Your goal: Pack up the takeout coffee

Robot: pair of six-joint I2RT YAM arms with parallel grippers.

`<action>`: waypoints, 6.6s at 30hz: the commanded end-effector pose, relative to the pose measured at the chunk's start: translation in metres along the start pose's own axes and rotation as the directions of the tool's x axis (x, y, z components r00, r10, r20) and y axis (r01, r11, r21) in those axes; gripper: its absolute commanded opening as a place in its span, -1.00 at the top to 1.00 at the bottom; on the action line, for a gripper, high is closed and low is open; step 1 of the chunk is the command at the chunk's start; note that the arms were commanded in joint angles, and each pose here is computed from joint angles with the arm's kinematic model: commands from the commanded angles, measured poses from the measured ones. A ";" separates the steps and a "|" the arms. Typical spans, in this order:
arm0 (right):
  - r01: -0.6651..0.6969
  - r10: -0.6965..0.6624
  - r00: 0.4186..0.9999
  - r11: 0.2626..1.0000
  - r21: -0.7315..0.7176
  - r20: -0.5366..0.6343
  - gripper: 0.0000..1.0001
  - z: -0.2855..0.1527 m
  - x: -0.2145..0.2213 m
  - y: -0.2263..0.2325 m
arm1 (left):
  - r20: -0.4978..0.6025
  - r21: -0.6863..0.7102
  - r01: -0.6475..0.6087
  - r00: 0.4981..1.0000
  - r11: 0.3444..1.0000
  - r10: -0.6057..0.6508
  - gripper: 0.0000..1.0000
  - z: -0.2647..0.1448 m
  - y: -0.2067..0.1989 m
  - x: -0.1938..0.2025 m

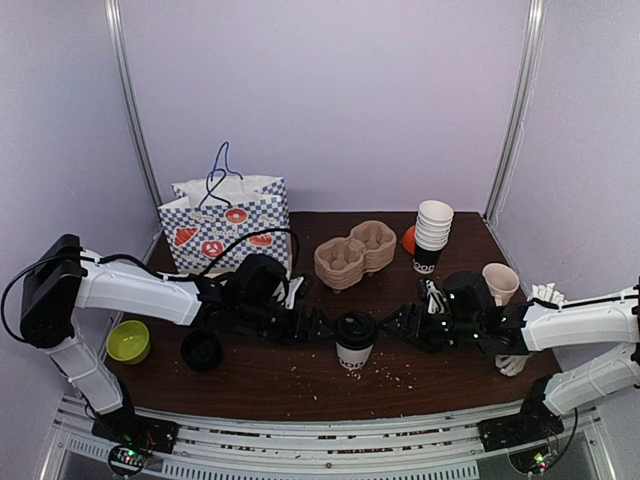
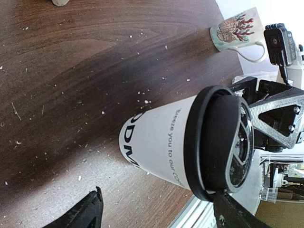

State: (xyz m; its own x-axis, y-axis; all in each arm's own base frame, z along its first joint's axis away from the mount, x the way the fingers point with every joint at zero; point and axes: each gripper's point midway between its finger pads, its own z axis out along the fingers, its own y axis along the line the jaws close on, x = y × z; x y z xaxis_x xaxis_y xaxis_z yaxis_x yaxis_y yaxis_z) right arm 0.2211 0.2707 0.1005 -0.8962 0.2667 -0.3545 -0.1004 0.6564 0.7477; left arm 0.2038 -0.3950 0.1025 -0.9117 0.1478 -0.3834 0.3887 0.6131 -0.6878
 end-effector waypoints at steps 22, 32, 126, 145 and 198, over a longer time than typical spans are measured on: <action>-0.011 0.015 0.998 0.998 0.061 -0.069 -0.30 0.009 0.017 -0.024 | -0.060 -0.050 0.030 0.998 0.998 -0.033 -0.53 0.020 0.026 0.016; -0.020 0.030 0.994 0.995 0.095 -0.100 -0.28 0.012 0.030 -0.042 | -0.119 -0.094 0.066 0.990 0.993 -0.077 -0.44 0.031 0.050 0.039; 0.700 -0.555 0.702 0.652 0.291 -0.446 -1.00 0.005 0.002 0.054 | 0.278 -0.205 -0.106 0.947 0.973 0.161 -0.97 -0.108 0.004 -0.016; 0.709 -0.527 0.689 0.632 0.313 -0.498 -1.00 0.025 0.013 0.025 | 0.271 -0.209 -0.104 0.949 0.972 0.160 -0.97 -0.105 0.005 -0.016; 0.432 -0.346 0.901 0.680 0.592 -0.261 -1.00 -0.058 -0.105 -0.077 | 0.232 -0.227 -0.105 0.960 0.968 0.158 -0.97 -0.088 0.010 -0.015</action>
State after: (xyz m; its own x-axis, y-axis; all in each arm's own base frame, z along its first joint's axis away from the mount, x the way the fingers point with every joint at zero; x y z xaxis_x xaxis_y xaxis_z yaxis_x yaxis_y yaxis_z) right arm 0.3035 0.1538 0.1075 -0.8825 -0.1657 -0.4401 -0.1955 0.9804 0.0229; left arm 0.2044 -0.3082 0.1372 -0.8026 0.0811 -0.5910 0.4131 0.7904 -0.4524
